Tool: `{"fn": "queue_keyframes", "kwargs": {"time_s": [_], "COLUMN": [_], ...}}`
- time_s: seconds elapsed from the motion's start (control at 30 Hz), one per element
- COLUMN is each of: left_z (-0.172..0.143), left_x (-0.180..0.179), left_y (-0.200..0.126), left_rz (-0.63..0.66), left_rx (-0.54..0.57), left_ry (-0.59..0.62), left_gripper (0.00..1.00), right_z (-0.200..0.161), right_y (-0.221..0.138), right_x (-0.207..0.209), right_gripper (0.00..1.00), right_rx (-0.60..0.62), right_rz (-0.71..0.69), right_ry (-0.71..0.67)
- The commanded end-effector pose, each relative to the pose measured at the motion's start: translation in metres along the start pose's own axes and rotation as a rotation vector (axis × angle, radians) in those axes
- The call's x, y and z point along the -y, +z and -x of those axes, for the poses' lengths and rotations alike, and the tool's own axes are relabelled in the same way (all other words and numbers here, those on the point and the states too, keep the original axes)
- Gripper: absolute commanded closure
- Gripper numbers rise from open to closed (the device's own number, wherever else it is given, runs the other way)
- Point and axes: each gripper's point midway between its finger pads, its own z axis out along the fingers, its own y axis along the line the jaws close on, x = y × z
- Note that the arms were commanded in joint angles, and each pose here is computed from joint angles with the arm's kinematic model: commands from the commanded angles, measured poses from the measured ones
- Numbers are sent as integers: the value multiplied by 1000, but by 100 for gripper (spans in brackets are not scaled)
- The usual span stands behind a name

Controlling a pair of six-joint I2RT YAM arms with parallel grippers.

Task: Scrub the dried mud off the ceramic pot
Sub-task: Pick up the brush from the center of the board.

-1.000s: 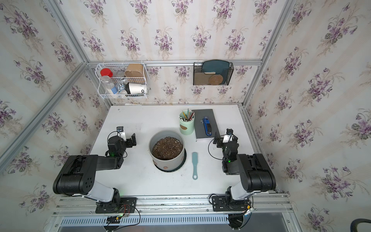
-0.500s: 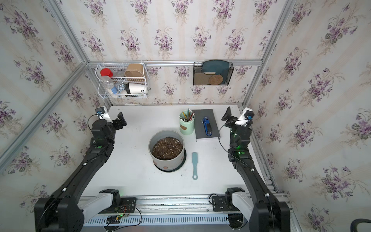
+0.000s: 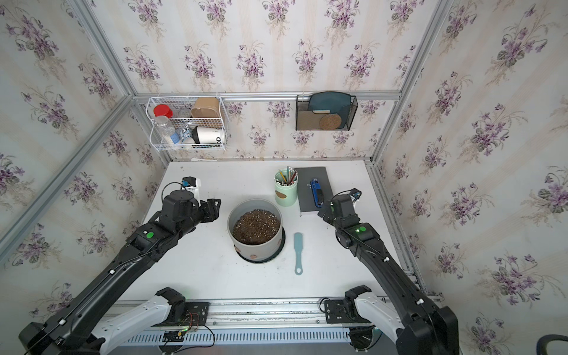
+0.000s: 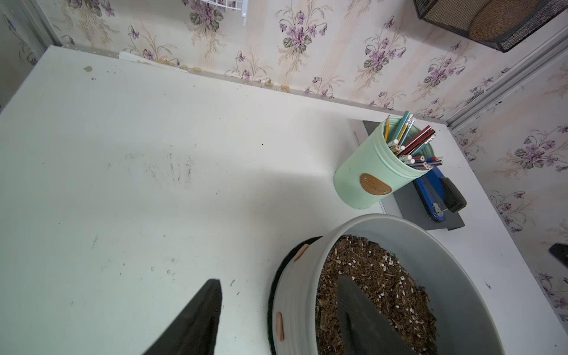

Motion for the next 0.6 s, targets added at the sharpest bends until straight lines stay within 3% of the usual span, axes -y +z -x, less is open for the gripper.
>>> {"fn": "queue_keyframes", "kwargs": {"time_s": [0.0,0.07,0.17,0.37,0.57], "left_z": [9,21,32,20,7], "left_x": [13,25,39,51,50], "left_y": [-3,-7,-10,-2,-1], "left_rz": [-35,-80,-148,-227,-254], "left_rx": [-19,-2,29,-4,-23], "left_ry": [-14,-18,-35,-69,-96], "left_gripper": [44,49,54,68,64], "right_z": [-64,-86,-117,-173,-199], "right_y": [-5,-10,-13,-10,6], "right_x": [11,9,-13,-29,-38], "right_gripper": [10,15,26,48,49], "right_rx": [-169,-198,-274,-401,-446], "right_rz": [-119,-133,-18,57,48], "right_ry": [-83,-116,-149,-241,-288]}}
